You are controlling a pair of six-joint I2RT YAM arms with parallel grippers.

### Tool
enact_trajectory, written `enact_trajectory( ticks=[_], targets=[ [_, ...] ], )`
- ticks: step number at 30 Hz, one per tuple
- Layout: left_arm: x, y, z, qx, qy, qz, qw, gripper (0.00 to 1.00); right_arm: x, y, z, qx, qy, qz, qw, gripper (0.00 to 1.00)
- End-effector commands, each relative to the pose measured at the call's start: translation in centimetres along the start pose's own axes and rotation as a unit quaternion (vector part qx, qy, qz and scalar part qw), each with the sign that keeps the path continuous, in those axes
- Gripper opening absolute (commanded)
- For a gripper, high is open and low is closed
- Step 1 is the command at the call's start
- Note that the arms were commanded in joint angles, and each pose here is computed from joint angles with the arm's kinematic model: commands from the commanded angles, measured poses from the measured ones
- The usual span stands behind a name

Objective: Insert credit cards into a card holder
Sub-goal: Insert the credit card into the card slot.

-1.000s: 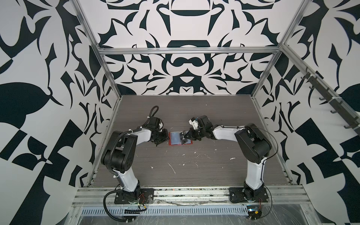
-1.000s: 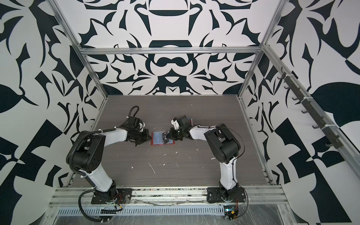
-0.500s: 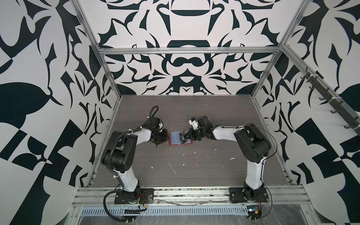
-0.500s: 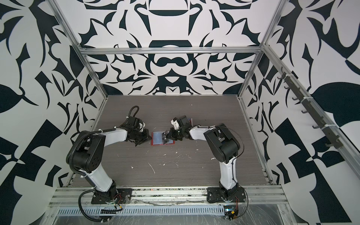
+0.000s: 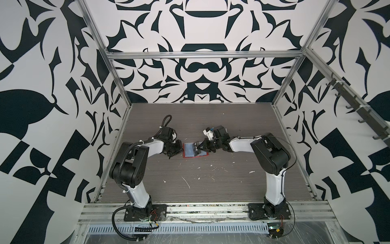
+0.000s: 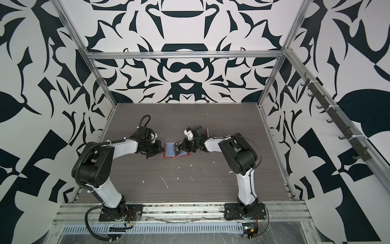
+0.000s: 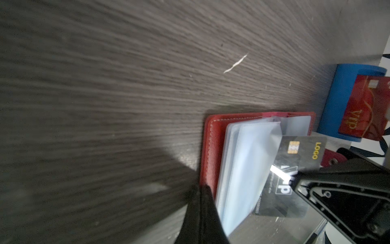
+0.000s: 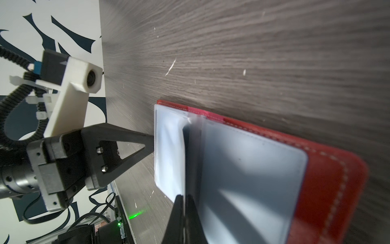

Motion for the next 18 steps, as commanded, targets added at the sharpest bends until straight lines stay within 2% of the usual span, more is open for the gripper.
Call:
enact_trajectory(
  ticks=[1, 18],
  targets=[
    [-2.38, 1.00, 2.56, 0.046, -0.032, 0.050, 0.997, 0.00, 0.57, 0.32, 0.80, 0.019, -0.013, -0.008, 1.000, 0.00],
    [-2.67, 1.02, 2.74, 0.046, -0.034, 0.054, 0.997, 0.00, 1.08, 0.60, -0.03, 0.008, -0.017, -0.018, 1.000, 0.00]
  ],
)
Point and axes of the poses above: each gripper's point midway between its finger pads, its own y axis out along the fingers, its own z axis along the line the jaws close on, x = y × z, the point moved 7 cm from there along -y, back along the fingers, and after that the axes turned 4 degrees about -y, right-handed, at the moved point
